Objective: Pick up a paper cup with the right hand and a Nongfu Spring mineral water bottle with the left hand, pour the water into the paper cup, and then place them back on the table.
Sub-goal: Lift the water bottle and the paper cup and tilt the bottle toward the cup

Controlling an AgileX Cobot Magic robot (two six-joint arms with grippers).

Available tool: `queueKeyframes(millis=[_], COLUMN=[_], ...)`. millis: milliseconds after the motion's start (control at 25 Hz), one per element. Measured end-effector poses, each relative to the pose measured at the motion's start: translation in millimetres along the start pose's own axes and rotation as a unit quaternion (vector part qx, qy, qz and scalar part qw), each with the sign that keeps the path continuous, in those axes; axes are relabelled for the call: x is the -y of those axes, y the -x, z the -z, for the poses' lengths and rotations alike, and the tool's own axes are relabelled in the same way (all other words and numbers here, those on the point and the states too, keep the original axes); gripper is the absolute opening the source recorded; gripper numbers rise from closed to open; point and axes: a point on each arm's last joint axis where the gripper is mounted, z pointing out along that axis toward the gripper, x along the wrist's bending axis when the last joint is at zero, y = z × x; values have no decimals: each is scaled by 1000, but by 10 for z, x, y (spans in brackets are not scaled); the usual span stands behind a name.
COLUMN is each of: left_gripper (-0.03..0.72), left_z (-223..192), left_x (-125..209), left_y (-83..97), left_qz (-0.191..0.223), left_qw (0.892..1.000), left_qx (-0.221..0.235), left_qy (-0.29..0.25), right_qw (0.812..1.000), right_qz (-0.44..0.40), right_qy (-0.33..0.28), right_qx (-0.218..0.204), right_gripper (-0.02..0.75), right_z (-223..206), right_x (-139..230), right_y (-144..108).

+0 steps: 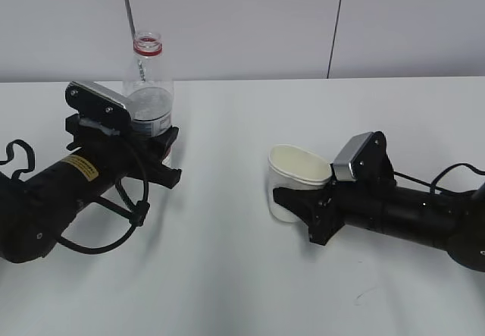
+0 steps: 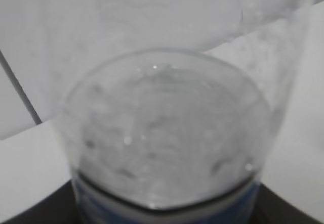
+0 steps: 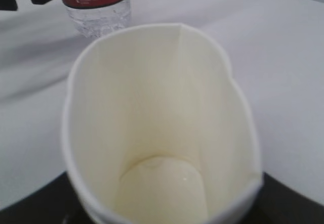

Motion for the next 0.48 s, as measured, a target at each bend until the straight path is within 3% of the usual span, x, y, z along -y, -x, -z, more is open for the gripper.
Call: queueKeyframes(millis=[480], left_gripper=[370], left_z=[68], left_x=[-198], left_y=[-50], left_qz=[-119], left_qw=[993], left_qx=[2], left_qy=[-20], right_qw=[997], right_qz=[7], right_qy=[3], right_qx=[-77], right_gripper=[389], right_z=[-186], right_x=[-504], right_y=[13])
